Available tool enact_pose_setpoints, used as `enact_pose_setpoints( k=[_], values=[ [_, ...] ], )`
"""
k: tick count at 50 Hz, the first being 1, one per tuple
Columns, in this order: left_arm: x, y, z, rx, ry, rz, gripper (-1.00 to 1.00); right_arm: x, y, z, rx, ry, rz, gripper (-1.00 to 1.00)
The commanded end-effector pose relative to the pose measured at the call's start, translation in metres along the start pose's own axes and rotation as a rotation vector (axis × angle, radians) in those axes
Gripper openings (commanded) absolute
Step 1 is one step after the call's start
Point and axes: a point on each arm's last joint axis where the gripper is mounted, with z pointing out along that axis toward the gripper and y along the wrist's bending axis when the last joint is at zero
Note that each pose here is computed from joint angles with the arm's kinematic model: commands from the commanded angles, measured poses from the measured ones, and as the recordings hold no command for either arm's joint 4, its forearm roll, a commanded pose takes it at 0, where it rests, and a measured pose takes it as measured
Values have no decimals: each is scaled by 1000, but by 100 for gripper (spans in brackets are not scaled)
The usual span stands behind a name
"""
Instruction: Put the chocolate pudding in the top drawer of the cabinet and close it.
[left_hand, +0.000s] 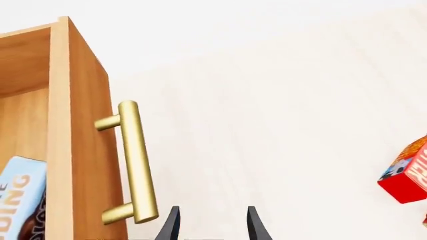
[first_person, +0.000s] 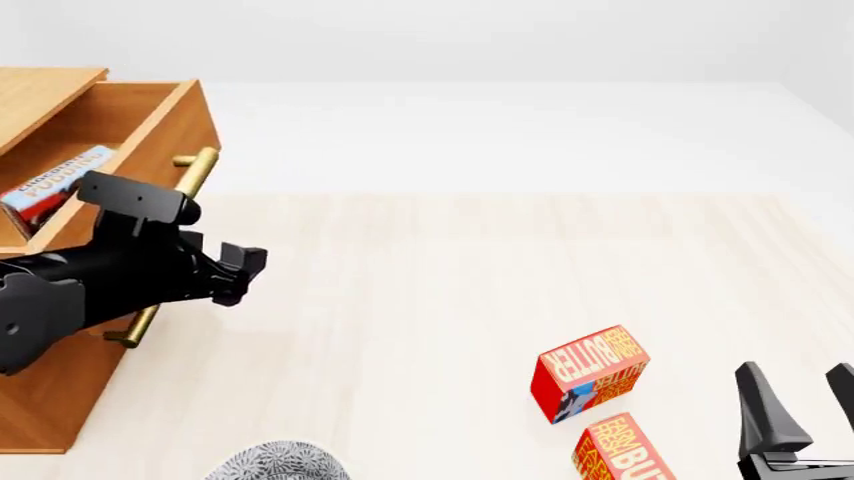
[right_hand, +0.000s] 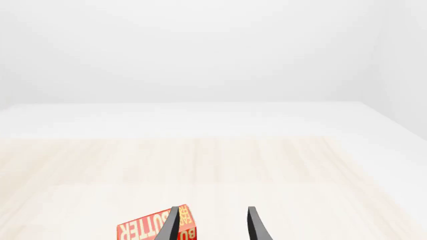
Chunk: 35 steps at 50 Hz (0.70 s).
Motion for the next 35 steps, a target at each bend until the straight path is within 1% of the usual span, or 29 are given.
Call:
enact_pose_setpoints(
  k=[1, 17, 29, 30, 35],
  values=[
    [0, 7, -6, -29, -12, -12, 100, 0, 0, 0, 0, 0, 0, 100],
    [5, 11, 4, -43, -3, -38, 100, 0, 0, 0, 0, 0, 0, 100],
    [7, 23, 9, -86, -7, -60, 100, 0, 0, 0, 0, 0, 0, 100],
    [8, 26, 8, -98, -11, -60, 100, 0, 0, 0, 0, 0, 0, 100],
    [10, 28, 8, -106, -8, -70, 100, 0, 0, 0, 0, 0, 0, 100]
  ],
)
